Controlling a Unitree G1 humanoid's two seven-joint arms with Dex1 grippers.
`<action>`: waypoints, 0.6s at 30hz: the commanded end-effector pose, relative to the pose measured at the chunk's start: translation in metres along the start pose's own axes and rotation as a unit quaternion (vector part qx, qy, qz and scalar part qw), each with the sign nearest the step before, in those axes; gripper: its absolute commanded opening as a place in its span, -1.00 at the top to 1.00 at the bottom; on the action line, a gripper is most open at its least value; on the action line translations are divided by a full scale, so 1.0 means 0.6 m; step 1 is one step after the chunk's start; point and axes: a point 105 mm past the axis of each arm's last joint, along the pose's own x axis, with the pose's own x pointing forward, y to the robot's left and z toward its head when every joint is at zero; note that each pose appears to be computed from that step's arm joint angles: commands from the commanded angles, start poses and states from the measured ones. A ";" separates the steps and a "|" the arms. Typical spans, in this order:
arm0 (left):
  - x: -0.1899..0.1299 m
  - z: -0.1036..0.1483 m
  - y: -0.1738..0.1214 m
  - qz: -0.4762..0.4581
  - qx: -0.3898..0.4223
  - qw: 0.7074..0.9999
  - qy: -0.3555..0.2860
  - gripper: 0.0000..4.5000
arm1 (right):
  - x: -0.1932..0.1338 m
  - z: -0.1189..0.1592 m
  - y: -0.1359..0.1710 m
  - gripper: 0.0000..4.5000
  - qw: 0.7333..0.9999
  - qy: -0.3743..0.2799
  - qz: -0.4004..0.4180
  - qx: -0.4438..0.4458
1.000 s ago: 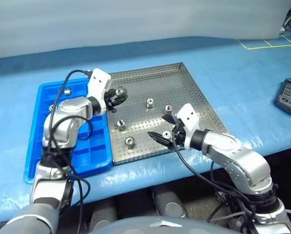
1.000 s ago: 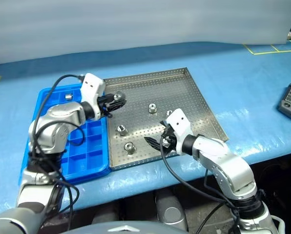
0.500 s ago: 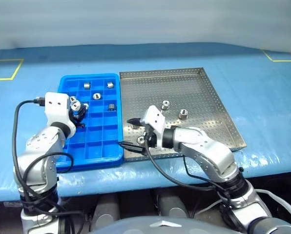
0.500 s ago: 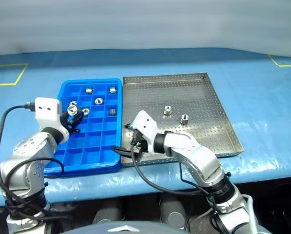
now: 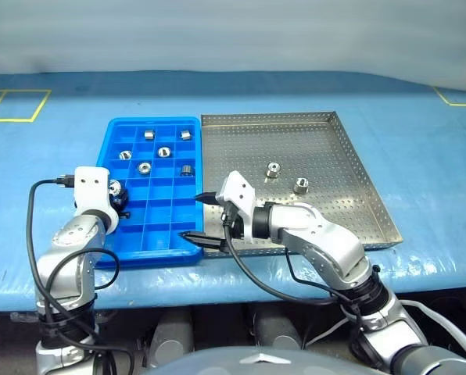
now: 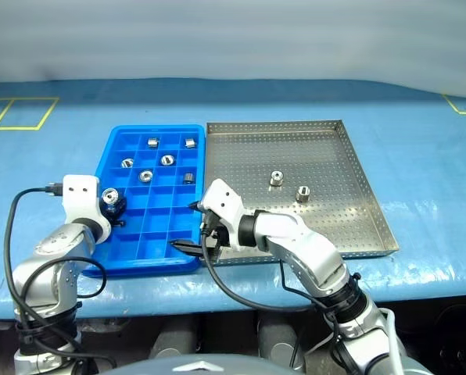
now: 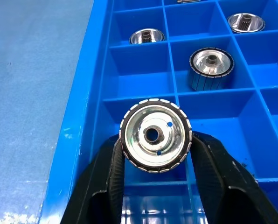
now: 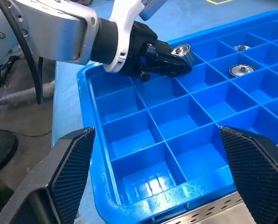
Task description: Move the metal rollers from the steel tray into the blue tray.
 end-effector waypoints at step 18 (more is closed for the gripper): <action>0.005 0.130 -0.079 -0.127 0.060 0.987 -0.075 -0.99 | -0.087 0.001 -0.036 -1.00 0.992 -0.007 -0.128 -0.005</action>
